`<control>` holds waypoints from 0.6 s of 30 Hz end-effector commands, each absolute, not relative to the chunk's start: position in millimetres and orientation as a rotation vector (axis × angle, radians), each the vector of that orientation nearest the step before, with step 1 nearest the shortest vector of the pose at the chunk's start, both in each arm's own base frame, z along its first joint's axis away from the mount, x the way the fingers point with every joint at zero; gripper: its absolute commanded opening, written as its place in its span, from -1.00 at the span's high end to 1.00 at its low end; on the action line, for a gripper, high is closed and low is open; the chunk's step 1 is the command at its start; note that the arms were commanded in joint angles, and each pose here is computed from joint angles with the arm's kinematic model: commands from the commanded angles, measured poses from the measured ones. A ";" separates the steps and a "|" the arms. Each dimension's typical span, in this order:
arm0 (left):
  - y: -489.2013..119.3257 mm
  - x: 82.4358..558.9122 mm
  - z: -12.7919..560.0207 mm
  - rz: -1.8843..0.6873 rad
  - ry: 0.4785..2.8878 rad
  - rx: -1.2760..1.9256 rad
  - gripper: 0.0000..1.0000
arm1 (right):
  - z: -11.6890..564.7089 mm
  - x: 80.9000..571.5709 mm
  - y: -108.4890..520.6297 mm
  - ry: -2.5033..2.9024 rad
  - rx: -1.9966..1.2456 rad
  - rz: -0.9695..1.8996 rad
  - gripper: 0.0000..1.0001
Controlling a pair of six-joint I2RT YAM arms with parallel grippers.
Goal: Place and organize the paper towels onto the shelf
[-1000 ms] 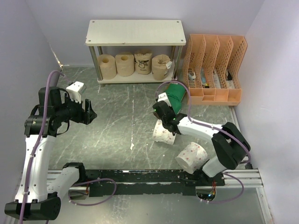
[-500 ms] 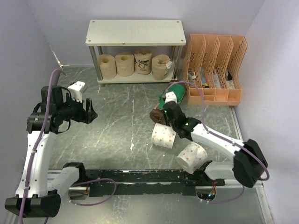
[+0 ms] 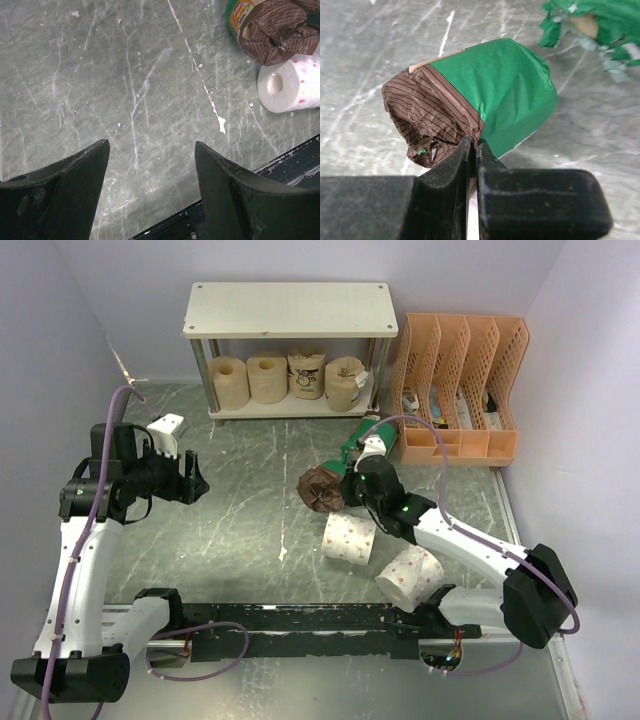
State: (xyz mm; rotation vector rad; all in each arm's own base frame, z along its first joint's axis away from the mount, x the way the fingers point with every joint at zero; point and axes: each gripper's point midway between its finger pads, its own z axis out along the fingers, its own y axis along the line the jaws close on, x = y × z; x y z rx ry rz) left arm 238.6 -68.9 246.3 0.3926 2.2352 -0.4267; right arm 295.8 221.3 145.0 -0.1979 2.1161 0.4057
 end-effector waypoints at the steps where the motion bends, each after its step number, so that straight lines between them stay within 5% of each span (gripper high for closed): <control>1: -64.9 242.8 251.0 -0.402 2.206 0.380 -0.60 | 176.5 301.6 250.1 1.993 0.023 0.790 1.00; 12: -64.7 242.0 252.5 -0.399 2.198 0.379 -0.60 | 245.0 324.9 252.4 1.837 0.231 1.118 1.00; 18: -64.6 241.6 253.7 -0.396 2.194 0.379 -0.60 | 204.2 341.1 247.3 2.011 0.195 0.936 1.00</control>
